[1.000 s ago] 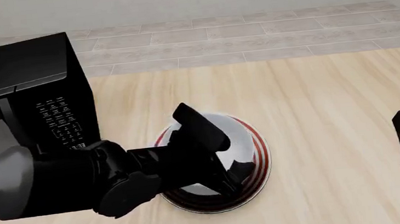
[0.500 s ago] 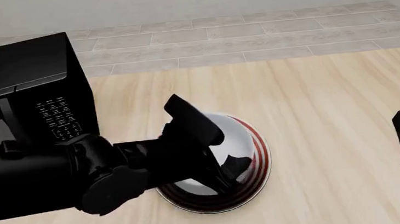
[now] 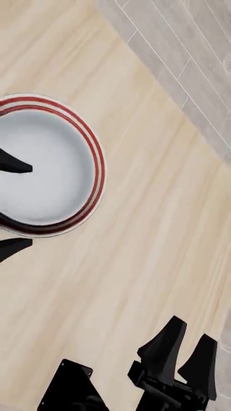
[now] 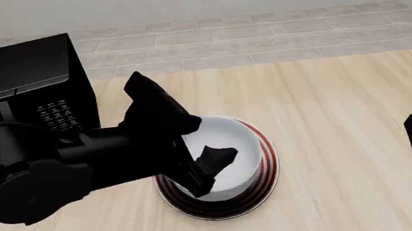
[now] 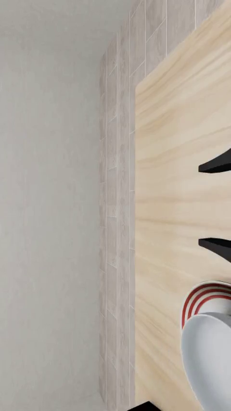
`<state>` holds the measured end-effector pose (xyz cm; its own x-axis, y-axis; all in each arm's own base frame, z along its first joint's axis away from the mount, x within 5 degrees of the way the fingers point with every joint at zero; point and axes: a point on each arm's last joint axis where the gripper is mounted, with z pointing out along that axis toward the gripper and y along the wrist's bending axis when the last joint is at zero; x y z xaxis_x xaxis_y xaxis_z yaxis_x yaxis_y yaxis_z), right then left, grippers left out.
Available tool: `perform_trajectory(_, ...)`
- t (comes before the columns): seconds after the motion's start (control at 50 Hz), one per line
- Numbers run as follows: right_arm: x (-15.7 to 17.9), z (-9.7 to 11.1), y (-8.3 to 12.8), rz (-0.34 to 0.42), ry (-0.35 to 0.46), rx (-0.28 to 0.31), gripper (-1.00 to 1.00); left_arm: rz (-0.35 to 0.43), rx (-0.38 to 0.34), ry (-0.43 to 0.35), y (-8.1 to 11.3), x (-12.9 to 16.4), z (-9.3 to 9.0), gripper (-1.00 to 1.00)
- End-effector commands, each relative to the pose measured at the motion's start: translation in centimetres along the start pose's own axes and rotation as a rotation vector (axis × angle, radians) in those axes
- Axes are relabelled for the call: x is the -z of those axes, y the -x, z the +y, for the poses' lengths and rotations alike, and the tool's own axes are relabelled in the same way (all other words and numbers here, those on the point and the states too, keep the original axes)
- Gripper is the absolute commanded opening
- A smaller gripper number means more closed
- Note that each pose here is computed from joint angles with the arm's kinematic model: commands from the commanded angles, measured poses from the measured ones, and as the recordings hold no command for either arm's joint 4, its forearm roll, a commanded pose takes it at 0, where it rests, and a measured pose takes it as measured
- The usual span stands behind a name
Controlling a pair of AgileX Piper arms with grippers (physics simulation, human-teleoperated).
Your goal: Pick up the white bowl and put it on the plate.
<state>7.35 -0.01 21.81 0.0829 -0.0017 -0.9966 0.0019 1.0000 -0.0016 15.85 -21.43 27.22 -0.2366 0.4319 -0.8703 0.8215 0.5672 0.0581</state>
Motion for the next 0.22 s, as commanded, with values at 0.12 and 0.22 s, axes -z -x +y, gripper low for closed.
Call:
perform_trajectory(0.12,0.2,0.0,0.0,0.000,-0.002,0.000,1.00,-0.036,-0.008,0.028,1.1,5.0,0.7,1.00)
perform_trajectory(0.22,0.2,0.0,0.0,0.000,-0.001,0.000,1.00,-0.044,-0.001,0.035,-0.2,5.7,0.7,1.00)
